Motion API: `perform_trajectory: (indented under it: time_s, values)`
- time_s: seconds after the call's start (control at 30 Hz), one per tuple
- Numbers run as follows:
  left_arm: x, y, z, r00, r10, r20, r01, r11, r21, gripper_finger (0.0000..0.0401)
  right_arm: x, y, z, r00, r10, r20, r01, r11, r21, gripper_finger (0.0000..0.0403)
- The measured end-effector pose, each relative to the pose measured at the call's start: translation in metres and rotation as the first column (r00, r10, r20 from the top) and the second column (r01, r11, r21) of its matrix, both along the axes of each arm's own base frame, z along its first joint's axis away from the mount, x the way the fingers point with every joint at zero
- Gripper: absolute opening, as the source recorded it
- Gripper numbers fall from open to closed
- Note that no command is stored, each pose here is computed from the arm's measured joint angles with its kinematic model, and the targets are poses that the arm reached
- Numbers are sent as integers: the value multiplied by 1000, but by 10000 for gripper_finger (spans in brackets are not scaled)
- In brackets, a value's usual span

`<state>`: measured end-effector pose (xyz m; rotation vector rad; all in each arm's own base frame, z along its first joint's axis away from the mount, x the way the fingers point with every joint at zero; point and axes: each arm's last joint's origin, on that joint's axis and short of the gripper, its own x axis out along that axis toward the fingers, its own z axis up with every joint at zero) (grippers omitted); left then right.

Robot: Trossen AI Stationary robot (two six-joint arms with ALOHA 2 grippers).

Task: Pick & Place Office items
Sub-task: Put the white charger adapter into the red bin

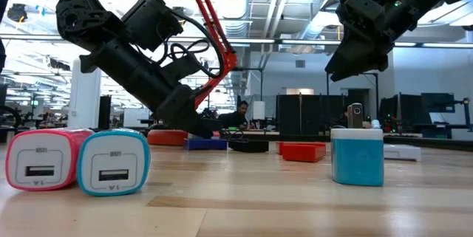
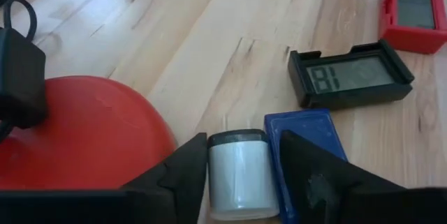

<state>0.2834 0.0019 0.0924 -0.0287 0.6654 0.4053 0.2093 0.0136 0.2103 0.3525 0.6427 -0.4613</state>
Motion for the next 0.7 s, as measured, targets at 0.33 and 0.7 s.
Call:
perform_trajectory:
  time_s: [0.33,0.7]
  values:
    - [-1,0,-1,1000,-15,-16,15,1000,-2,131,0,0,0,1000,0,0,0,1000,0,179]
    - [-9,-3,22,994,-111,-16,110,994,-23,131,2,0,2,999,-4,32,4,1000,10,179]
